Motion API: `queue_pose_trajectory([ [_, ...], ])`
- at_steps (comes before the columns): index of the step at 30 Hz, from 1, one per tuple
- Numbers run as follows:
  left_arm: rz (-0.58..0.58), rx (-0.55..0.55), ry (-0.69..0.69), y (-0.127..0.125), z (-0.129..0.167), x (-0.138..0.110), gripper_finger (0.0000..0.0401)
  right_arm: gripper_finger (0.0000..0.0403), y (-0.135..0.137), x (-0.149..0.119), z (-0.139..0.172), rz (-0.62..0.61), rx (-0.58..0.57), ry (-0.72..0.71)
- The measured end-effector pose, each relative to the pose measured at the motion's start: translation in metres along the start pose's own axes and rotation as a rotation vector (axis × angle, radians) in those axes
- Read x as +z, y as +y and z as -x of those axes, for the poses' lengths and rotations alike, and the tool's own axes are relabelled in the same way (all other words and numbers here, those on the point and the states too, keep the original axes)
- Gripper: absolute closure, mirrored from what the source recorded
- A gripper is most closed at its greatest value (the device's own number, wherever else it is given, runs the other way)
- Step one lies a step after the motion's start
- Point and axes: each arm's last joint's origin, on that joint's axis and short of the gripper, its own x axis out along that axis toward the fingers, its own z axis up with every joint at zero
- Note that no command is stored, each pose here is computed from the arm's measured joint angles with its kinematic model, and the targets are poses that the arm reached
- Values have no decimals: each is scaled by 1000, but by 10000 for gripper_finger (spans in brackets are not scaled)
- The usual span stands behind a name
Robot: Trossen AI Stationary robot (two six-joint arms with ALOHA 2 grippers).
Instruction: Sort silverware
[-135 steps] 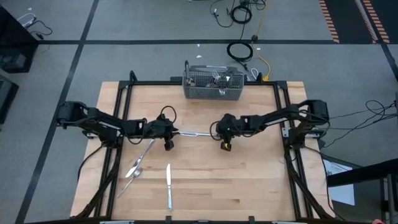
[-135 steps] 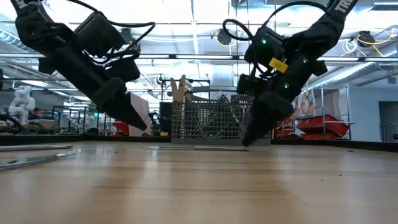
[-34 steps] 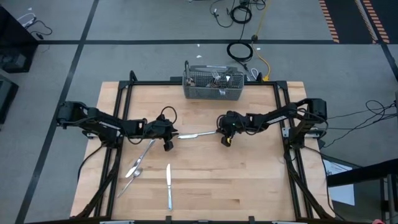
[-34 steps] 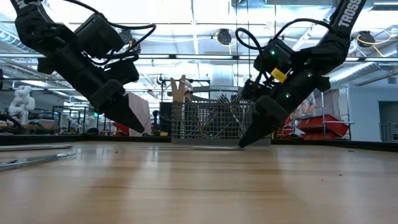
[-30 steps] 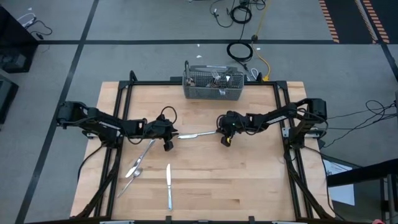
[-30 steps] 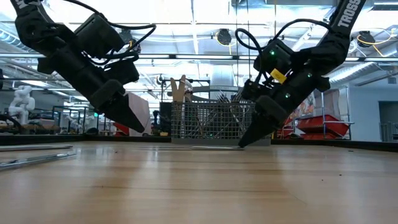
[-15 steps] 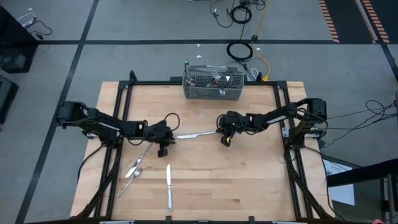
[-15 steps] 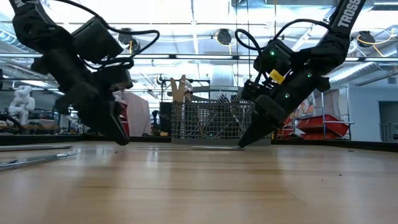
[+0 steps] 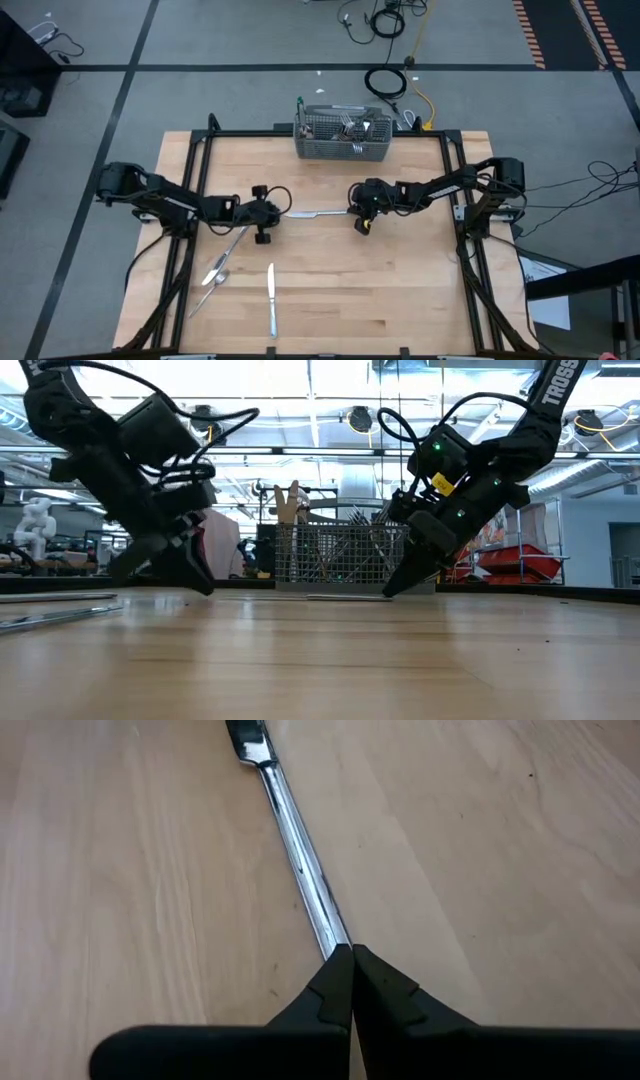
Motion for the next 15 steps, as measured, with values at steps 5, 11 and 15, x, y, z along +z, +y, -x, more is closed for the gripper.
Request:
queue_pose_trajectory([
  [5,-64,21,-30,-4,-11,1,324,403,0,0,0,0,1,5],
  [11,-93,17,-71,-11,-19,3,324,403,0,-1,0,2,2,5],
  [15,-159,25,-63,-16,-20,3,324,403,-1,0,0,1,3,1],
])
